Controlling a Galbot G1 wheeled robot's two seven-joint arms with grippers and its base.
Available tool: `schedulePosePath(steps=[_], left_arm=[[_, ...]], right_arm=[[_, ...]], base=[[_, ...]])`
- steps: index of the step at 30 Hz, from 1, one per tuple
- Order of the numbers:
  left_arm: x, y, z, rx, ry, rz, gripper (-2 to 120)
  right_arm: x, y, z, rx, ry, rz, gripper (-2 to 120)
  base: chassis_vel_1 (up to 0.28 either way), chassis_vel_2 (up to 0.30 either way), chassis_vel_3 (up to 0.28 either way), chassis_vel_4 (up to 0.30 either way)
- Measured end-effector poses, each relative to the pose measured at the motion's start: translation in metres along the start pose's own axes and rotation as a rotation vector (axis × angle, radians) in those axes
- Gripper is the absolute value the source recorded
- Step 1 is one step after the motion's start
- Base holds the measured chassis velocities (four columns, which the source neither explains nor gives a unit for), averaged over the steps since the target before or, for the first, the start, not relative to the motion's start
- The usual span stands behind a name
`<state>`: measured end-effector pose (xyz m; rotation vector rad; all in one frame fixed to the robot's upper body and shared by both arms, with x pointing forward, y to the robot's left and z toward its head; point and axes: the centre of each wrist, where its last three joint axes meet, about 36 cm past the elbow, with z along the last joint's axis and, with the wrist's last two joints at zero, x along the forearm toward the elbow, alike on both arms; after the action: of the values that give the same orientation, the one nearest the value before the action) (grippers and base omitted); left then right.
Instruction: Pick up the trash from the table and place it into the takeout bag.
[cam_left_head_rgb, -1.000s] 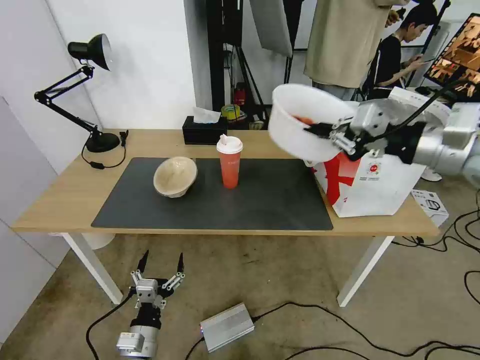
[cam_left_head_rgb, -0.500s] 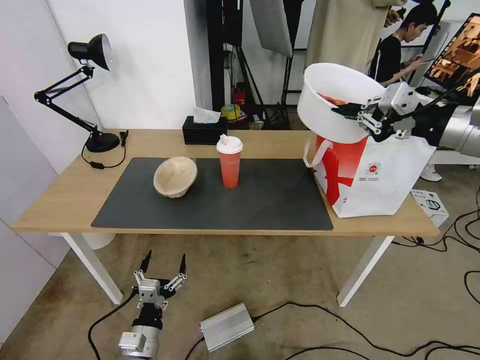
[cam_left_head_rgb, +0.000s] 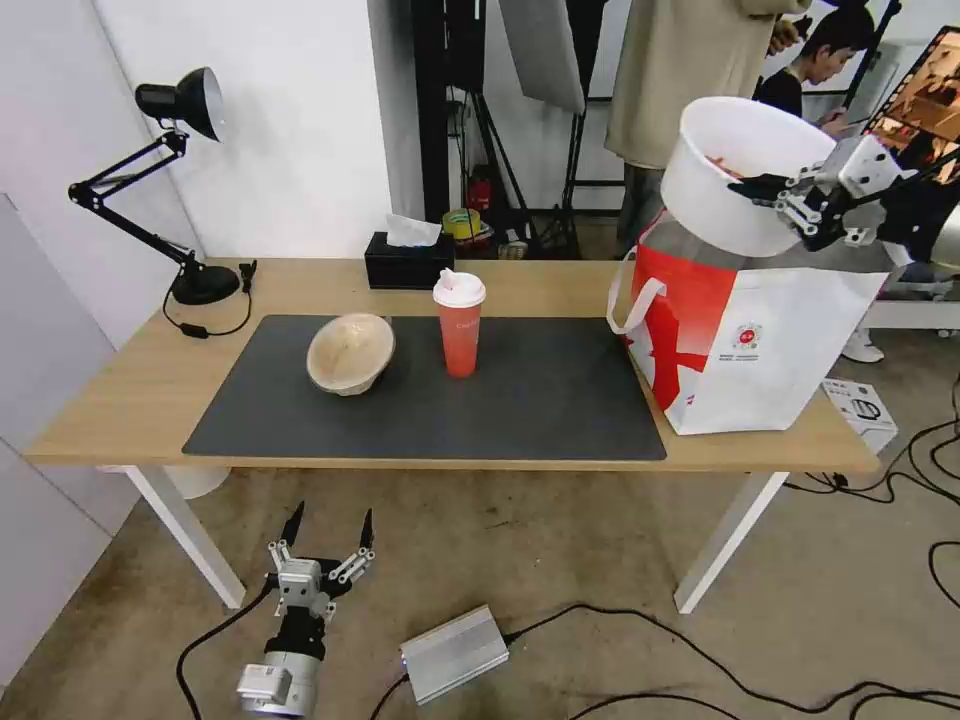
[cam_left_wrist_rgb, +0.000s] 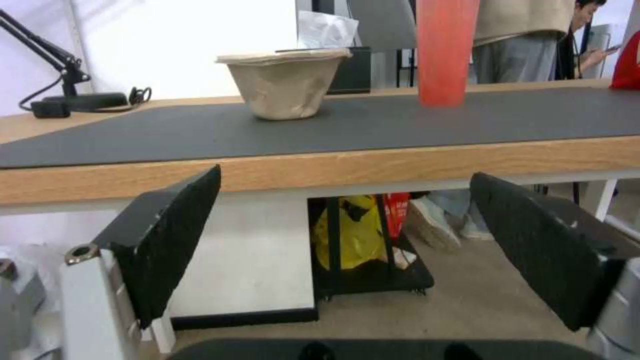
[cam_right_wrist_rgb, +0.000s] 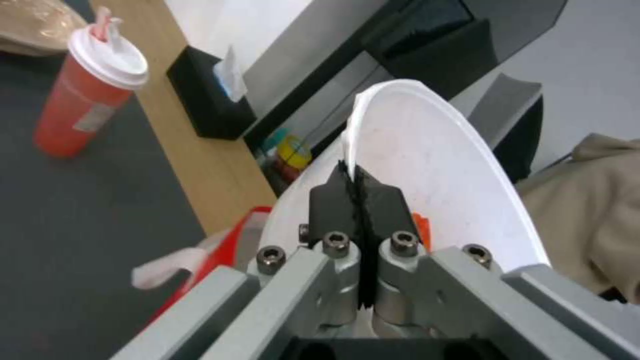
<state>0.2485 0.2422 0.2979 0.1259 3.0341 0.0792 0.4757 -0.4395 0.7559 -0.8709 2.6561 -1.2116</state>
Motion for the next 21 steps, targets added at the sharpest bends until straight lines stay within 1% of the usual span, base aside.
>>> schedulePosePath(steps=[11, 13, 21], left_arm=[[0.000, -0.001, 0.001, 0.000, 0.002, 0.001, 100], [0.000, 0.000, 0.001, -0.001, 0.002, 0.000, 100], [0.002, 0.000, 0.002, -0.002, 0.005, -0.001, 100]], right_arm=[[0.005, -0.013, 0.017, 0.017, 0.027, 0.042, 0], [0.004, -0.017, 0.028, 0.025, 0.042, 0.060, 0], [0.001, -0.019, 0.047, 0.038, 0.075, 0.081, 0]], base=[[0.000, 0.000, 0.000, 0.000], [0.000, 0.000, 0.000, 0.000], [0.000, 0.000, 0.000, 0.000]])
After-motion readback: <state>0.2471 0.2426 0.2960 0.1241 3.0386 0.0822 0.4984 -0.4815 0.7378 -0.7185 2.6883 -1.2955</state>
